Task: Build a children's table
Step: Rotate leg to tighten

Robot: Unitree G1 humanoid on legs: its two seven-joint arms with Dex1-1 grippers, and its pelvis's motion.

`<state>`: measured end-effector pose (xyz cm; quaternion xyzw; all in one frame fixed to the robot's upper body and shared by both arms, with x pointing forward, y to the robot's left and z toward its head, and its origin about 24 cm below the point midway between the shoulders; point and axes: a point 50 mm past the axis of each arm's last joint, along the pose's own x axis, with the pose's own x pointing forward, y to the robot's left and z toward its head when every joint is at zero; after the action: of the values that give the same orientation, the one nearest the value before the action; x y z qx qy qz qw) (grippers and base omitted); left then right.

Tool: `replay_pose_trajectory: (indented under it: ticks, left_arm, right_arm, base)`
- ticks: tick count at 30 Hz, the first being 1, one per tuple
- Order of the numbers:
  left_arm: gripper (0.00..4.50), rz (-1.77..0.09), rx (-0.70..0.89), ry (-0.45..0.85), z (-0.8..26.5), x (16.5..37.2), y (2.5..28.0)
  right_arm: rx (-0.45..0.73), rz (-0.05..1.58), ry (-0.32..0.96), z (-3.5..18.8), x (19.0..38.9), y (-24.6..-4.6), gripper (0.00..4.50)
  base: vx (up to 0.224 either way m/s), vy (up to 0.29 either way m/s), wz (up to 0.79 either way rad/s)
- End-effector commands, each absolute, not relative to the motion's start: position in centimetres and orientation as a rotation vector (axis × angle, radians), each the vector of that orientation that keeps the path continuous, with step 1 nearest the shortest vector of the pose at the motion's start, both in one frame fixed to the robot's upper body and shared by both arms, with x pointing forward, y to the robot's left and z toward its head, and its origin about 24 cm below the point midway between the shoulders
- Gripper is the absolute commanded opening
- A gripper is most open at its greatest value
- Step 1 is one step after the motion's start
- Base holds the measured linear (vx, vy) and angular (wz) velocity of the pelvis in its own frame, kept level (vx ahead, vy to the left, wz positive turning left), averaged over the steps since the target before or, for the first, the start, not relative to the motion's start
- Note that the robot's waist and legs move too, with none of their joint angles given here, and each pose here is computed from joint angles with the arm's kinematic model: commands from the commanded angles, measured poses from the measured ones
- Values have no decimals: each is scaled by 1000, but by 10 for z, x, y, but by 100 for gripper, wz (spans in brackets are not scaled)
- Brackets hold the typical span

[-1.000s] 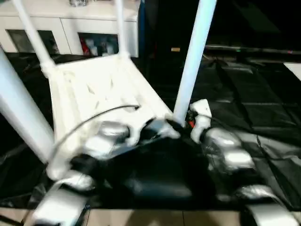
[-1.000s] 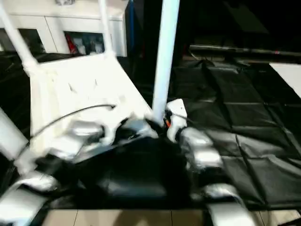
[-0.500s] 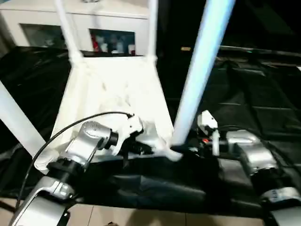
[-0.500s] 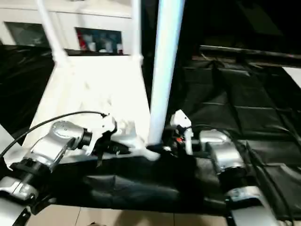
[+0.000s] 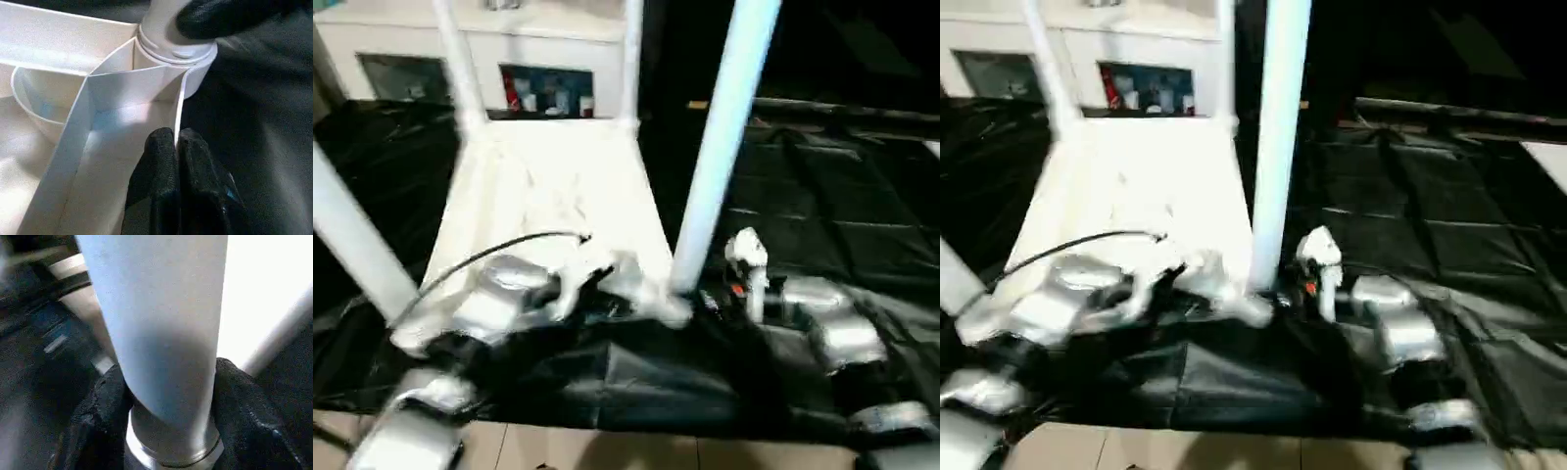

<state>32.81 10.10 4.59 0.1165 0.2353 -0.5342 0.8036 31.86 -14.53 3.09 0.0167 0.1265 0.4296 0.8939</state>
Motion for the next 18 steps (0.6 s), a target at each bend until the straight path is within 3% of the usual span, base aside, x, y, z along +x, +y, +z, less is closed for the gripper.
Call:
replay_pose_trajectory:
  ticks: [1,5,8,10,13,16,18]
  left_arm:
    - [0,-925,182,440,52,345,89]
    - [0,-878,160,414,53,347,68]
    - [0,-926,184,393,53,345,55]
    - [0,-957,212,386,52,343,52]
    - [0,-981,243,371,51,342,53]
    - [0,-1001,282,302,54,342,53]
    - [0,-984,265,259,57,342,53]
  right_arm:
    - [82,856,397,-4,305,-114,205]
    - [125,693,400,-10,310,-92,200]
    - [170,661,368,-4,315,-73,200]
    - [222,659,338,1,318,-67,254]
    - [224,647,323,4,320,-70,288]
    - [155,588,272,8,324,-87,306]
    - [183,542,233,15,326,-105,306]
  base:
    - [0,0,0]
    - [0,0,0]
    - [0,0,0]
    - [0,0,0]
    - [0,0,0]
    - [0,0,0]
    - [0,0,0]
